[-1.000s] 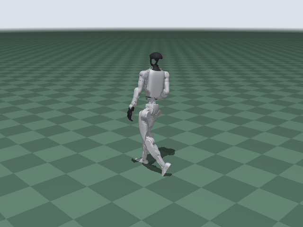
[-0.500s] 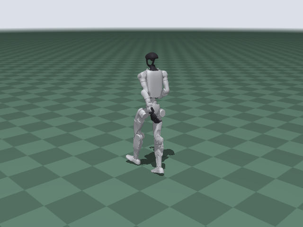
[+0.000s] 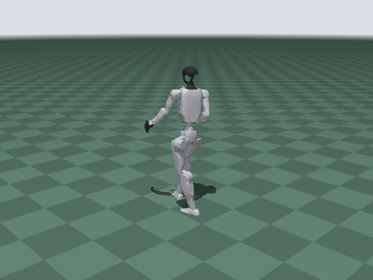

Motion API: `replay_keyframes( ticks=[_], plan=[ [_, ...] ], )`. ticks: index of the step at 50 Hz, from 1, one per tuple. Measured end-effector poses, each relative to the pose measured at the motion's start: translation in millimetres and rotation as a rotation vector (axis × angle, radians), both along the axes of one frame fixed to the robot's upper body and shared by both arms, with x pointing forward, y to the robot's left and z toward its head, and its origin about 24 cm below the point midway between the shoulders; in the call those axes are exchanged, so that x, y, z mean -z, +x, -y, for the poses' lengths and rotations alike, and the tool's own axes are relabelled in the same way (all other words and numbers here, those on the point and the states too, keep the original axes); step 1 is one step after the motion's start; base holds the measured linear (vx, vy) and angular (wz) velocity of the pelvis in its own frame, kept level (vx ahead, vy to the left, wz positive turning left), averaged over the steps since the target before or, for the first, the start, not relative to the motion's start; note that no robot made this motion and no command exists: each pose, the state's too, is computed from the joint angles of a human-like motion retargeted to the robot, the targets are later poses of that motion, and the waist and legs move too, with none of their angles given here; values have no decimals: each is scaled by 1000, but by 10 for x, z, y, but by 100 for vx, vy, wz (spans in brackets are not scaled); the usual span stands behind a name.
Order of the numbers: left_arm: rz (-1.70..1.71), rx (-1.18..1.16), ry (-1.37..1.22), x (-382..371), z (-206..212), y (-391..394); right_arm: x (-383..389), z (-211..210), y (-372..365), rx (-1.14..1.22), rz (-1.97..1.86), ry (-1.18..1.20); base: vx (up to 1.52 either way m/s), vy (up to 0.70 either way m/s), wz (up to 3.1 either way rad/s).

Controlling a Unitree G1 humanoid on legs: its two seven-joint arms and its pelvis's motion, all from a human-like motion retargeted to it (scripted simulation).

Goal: Walk run

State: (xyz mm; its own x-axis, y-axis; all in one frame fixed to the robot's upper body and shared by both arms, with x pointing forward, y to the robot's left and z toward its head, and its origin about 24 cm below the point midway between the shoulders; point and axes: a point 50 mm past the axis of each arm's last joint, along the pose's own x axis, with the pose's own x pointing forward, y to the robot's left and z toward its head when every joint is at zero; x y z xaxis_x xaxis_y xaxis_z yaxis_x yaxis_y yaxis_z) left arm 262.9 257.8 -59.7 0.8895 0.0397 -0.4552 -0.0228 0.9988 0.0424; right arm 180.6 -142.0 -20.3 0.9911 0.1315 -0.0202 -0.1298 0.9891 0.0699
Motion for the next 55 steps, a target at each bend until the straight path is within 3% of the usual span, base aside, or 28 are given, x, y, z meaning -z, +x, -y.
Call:
replay_keyframes(
  ticks=[4, 8, 14, 20, 26, 32, 42, 49, 55],
  plan=[
    [88, -22, 34, -141, -78, 73, 17, 0, -21, 6, -10, 0, 94, -37, 0],
    [-49, -41, 3, 193, -8, -264, 82, 13, -72, 10, -52, 15, 90, -43, 74],
    [-642, -25, -101, 1016, 324, -1740, 151, -18, -85, 26, -104, 57, 98, -48, 6],
    [-1219, 165, -90, 1108, 638, -3307, -7, -48, 135, -17, -13, 58, 81, -38, -62],
    [-1490, 170, -328, 820, 1260, -4325, -149, 22, 280, -18, 62, 41, 80, -23, -87],
    [-1655, 76, -539, 564, 1585, -4746, -193, 131, 301, 20, 89, 16, 78, -10, -33],
    [-1380, -115, -427, 933, 1244, -4068, 132, -21, -29, 26, -76, 58, 108, -12, -55],
    [-977, -216, -221, 1145, 430, -2638, 172, -130, -109, -61, -96, 40, 99, -10, 0],
    [-545, -152, -103, 787, 3, -1150, 89, -31, -49, -83, -45, -5, 80, -6, 86]
  ],
)
